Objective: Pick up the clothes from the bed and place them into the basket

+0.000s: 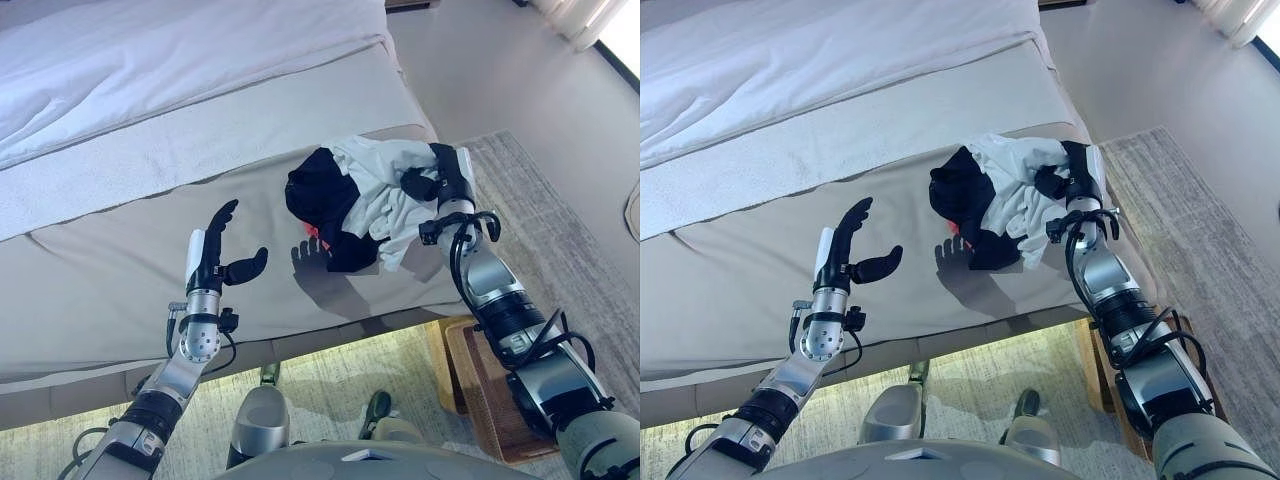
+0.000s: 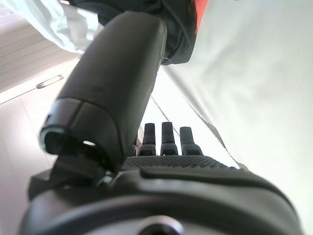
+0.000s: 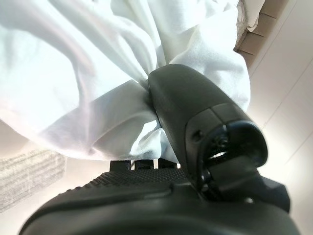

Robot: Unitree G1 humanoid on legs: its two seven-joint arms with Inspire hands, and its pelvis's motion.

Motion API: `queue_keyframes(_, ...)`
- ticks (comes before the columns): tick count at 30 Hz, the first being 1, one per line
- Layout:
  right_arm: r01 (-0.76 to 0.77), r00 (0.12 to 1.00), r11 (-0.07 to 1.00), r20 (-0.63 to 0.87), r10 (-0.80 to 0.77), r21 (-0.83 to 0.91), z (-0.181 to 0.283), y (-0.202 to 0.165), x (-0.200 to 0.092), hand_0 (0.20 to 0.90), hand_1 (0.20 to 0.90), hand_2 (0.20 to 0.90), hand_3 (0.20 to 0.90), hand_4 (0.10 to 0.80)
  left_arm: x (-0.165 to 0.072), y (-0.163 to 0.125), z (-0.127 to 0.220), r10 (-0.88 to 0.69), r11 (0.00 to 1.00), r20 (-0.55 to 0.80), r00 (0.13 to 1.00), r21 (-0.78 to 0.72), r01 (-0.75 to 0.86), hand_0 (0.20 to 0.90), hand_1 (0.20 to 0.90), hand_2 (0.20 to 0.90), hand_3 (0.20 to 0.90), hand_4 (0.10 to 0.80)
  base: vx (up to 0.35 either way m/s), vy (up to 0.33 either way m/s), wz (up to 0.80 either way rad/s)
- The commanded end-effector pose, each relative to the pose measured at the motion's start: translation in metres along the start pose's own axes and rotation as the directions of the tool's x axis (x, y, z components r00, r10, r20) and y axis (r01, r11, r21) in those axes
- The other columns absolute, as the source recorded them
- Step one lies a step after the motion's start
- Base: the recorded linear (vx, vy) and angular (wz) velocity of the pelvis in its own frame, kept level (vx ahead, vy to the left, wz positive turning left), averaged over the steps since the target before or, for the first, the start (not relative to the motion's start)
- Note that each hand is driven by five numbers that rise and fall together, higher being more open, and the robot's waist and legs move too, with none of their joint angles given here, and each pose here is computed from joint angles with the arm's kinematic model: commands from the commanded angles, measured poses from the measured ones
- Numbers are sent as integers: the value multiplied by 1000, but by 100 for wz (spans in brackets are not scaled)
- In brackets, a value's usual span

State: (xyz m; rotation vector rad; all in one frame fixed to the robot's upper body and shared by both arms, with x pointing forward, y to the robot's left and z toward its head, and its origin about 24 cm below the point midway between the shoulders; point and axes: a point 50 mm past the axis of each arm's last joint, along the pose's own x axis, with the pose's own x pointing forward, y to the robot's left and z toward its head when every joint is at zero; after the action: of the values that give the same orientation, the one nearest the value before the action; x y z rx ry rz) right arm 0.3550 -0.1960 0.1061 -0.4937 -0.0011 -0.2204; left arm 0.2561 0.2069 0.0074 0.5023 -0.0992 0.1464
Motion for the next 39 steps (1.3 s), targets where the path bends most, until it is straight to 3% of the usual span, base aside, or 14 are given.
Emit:
queue_keyframes(1, 42, 979, 998, 197, -49, 38, 40, -16, 14, 655, 655, 655, 615, 515, 9, -2, 16, 11, 999, 110, 994, -36, -7, 900, 900, 900, 900, 800, 0, 0, 0)
queue_keyframes(3, 35, 980, 998, 194, -43, 43, 39, -14, 14, 858, 858, 858, 851, 751, 9, -2, 15, 10, 999, 108, 994, -34, -6, 900, 900, 900, 900, 800, 0, 0, 0)
queue_keyframes(4, 28, 981, 999, 193, -36, 45, 39, -13, 14, 900, 900, 900, 900, 800, 9, -2, 15, 10, 999, 109, 994, -32, -7, 900, 900, 900, 900, 800, 0, 0, 0)
queue_keyframes(6, 19, 981, 999, 191, -28, 47, 39, -8, 13, 900, 900, 900, 900, 800, 9, -1, 15, 11, 999, 109, 994, -31, -7, 900, 900, 900, 900, 800, 0, 0, 0)
queue_keyframes(8, 19, 981, 999, 191, -27, 47, 40, -6, 13, 547, 547, 547, 488, 388, 9, -1, 15, 11, 1000, 108, 994, -30, -8, 900, 900, 900, 900, 800, 0, 0, 0)
queue_keyframes(10, 16, 981, 999, 192, -25, 46, 40, -6, 13, 521, 521, 521, 458, 358, 9, -1, 15, 12, 1000, 108, 994, -30, -8, 900, 900, 900, 900, 800, 0, 0, 0)
queue_keyframes(11, 9, 982, 999, 190, -17, 42, 40, -4, 12, 422, 422, 422, 343, 243, 8, -1, 15, 9, 1000, 110, 994, -29, -6, 900, 900, 900, 900, 800, 0, 0, 0)
queue_keyframes(12, 7, 982, 999, 189, -15, 41, 40, -3, 12, 396, 396, 396, 313, 213, 8, -1, 15, 9, 1000, 110, 994, -29, -5, 900, 900, 900, 900, 800, 0, 0, 0)
queue_keyframes(13, 5, 982, 999, 189, -13, 40, 39, -3, 12, 382, 382, 382, 296, 196, 7, 0, 15, 10, 1000, 111, 994, -29, -7, 900, 900, 900, 900, 800, 0, 0, 0)
queue_keyframes(16, 4, 983, 999, 184, -12, 44, 39, -5, 13, 418, 418, 418, 337, 237, 8, 1, 15, 8, 1000, 112, 994, -27, -6, 900, 900, 900, 900, 800, 0, 0, 0)
queue_keyframes(20, 3, 984, 999, 179, -11, 49, 37, -6, 12, 535, 535, 535, 475, 375, 8, 2, 15, 5, 1000, 112, 994, -24, -2, 900, 900, 900, 900, 800, 0, 0, 0)
queue_keyframes(21, 1, 984, 999, 179, -10, 47, 37, -6, 12, 455, 455, 455, 381, 281, 7, 2, 15, 3, 1000, 112, 994, -23, 0, 900, 900, 900, 900, 800, 0, 0, 0)
queue_keyframes(22, 2, 984, 999, 179, -10, 44, 37, -6, 13, 300, 300, 300, 200, 100, 7, 1, 15, 2, 1000, 113, 994, -23, 1, 900, 900, 900, 900, 800, 0, 0, 0)
queue_keyframes(39, 116, 955, 992, 267, -127, 57, 58, -29, 15, 300, 300, 300, 200, 100, 8, 3, 13, 14, 1000, 103, 995, -22, -12, 900, 900, 900, 900, 800, -1, 0, 0)
